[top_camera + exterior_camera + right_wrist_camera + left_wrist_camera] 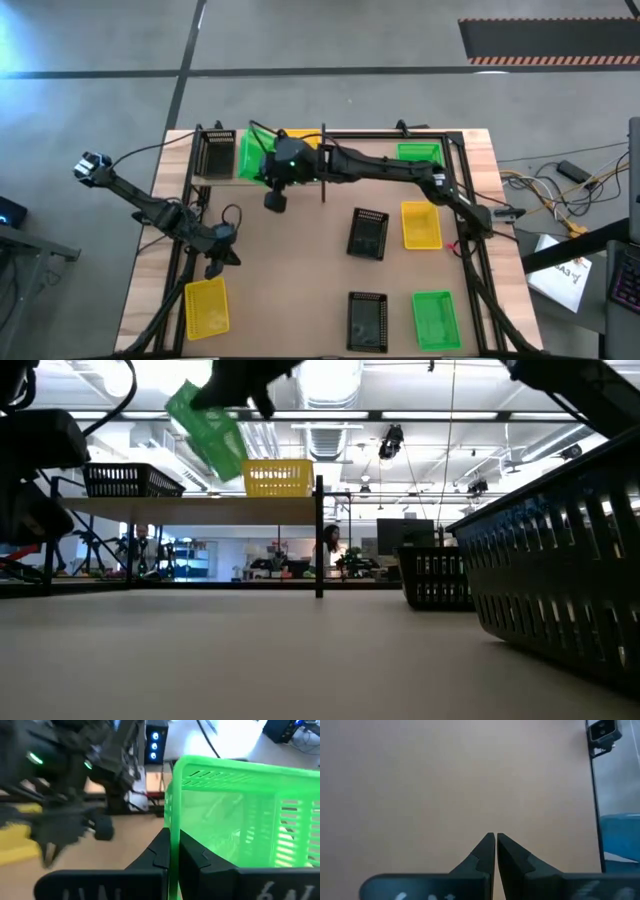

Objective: Stack baskets on shelf by color
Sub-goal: Put the middle left green bin on the shelf

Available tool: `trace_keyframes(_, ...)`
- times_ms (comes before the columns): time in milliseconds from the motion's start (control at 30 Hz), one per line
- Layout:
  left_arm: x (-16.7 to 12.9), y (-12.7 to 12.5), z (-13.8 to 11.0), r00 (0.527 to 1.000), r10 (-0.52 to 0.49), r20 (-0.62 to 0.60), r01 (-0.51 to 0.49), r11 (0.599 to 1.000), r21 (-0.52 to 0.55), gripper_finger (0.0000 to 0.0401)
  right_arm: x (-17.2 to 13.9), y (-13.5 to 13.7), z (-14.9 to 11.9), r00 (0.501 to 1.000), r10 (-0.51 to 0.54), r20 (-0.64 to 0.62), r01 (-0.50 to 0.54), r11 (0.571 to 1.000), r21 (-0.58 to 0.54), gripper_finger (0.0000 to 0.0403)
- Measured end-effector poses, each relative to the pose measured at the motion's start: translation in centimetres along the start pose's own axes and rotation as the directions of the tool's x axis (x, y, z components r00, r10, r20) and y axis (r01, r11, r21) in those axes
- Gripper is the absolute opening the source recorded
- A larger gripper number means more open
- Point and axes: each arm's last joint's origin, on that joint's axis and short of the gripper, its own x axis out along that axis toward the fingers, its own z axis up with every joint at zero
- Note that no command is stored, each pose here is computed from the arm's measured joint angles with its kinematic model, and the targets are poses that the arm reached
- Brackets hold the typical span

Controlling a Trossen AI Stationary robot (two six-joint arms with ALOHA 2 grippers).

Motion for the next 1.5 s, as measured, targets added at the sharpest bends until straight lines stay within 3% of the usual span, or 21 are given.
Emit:
trace_keyframes(267,0.0,-0.1,0.1,1.000,-0.012,0.011,0.012,1.000,-0.021,0.0001,2.6,-0.8,-2.2,0.998,-0.025,-0.063,0.022,0.998,-0.055,0.0008)
trace_keyframes(600,0.0,-0.1,0.1,1.000,-0.007,0.019,0.008,1.000,-0.027,0.0001,3.7,-1.2,-3.4,0.995,-0.038,-0.093,0.026,0.991,-0.128,0.0008)
trace_keyframes(1067,0.1,-0.2,0.2,0.999,-0.013,0.031,0.014,1.000,-0.023,0.0001,5.3,-1.3,-4.3,0.989,-0.127,-0.072,0.110,0.973,-0.201,0.0010)
trace_keyframes(1500,0.1,-0.2,0.2,0.999,-0.011,0.032,0.012,1.000,-0.022,0.0001,5.7,-1.6,-4.4,0.983,-0.172,-0.058,0.154,0.962,-0.227,0.0091)
